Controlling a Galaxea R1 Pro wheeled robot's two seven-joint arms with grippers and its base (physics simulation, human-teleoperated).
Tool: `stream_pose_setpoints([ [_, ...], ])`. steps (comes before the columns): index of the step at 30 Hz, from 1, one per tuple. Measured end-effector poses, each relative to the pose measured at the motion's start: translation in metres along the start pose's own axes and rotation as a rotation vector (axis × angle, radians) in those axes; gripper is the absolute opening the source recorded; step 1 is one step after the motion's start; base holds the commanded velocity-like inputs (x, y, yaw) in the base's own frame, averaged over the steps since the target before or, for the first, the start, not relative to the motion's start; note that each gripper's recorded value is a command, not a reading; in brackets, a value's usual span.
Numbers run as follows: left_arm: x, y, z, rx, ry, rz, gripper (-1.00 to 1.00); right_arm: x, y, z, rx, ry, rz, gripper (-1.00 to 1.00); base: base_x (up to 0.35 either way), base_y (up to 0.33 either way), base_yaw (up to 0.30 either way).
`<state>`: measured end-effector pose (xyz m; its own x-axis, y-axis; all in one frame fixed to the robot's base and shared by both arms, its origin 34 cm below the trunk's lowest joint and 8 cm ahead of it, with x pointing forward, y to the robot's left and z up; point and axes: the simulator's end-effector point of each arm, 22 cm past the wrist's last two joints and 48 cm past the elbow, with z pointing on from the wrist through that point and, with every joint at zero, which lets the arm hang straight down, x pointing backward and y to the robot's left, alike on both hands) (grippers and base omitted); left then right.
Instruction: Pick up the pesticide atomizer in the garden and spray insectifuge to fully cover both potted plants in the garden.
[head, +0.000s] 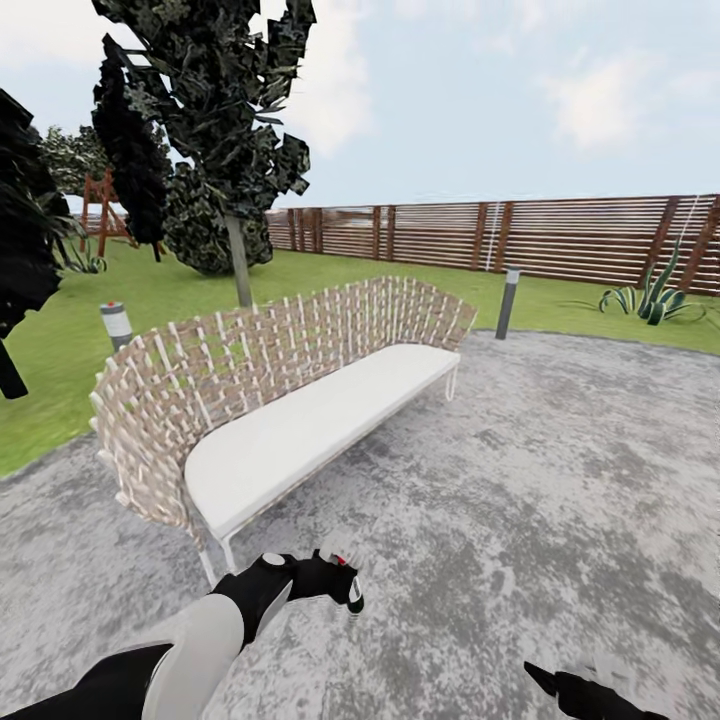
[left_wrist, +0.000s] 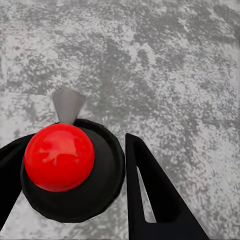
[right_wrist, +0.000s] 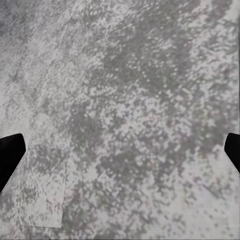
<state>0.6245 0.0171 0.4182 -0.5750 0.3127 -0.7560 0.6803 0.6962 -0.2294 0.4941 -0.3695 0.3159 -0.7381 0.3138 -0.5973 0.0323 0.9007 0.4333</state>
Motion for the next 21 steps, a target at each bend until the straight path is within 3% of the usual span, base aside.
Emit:
stream_pose_setpoints([
  [21,-0.011,-0.001,-0.007,-0.007,-0.017,0.015,-1.00,-0.010,0.004,-0.003,-0.007,-0.021,-0.007,1.00,0.322,-0.050,-0.179],
])
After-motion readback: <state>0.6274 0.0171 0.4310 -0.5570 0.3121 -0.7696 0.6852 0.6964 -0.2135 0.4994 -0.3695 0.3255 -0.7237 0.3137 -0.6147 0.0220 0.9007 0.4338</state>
